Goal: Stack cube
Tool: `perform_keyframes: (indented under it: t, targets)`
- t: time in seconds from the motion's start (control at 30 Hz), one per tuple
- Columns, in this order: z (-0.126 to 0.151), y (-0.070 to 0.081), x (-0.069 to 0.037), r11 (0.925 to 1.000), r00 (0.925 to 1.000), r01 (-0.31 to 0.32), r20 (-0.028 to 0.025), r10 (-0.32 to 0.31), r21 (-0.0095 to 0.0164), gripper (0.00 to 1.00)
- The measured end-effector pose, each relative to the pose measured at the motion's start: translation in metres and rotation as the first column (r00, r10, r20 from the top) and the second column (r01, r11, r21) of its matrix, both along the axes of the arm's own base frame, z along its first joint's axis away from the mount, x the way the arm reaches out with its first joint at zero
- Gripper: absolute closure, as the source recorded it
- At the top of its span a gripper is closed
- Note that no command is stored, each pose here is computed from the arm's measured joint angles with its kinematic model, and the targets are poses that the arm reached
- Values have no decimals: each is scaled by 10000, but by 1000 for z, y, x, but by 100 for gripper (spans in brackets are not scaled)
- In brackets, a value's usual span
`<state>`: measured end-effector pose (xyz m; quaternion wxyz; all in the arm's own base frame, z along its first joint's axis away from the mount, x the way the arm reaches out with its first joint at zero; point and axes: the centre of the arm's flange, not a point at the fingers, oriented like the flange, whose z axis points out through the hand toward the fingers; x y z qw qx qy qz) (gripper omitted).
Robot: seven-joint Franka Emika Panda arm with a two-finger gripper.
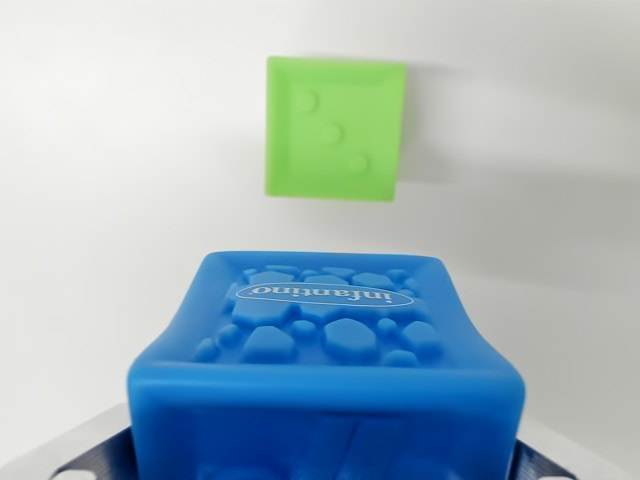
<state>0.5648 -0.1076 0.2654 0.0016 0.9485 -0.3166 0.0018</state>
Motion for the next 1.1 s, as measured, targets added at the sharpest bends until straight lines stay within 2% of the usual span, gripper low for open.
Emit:
perform_keyframes:
  t: [0.5, 0.7, 0.9, 1.1]
  targets:
    - [7, 1, 27, 9997, 9997, 245, 11, -245, -3, 100]
    - [9, 2, 38, 9994, 9994, 341, -3, -341, 0, 100]
    - [11, 2, 47, 9991, 9991, 424, 14, -424, -3, 100]
    - [-9, 2, 47, 9990, 9990, 446, -69, -446, 8, 100]
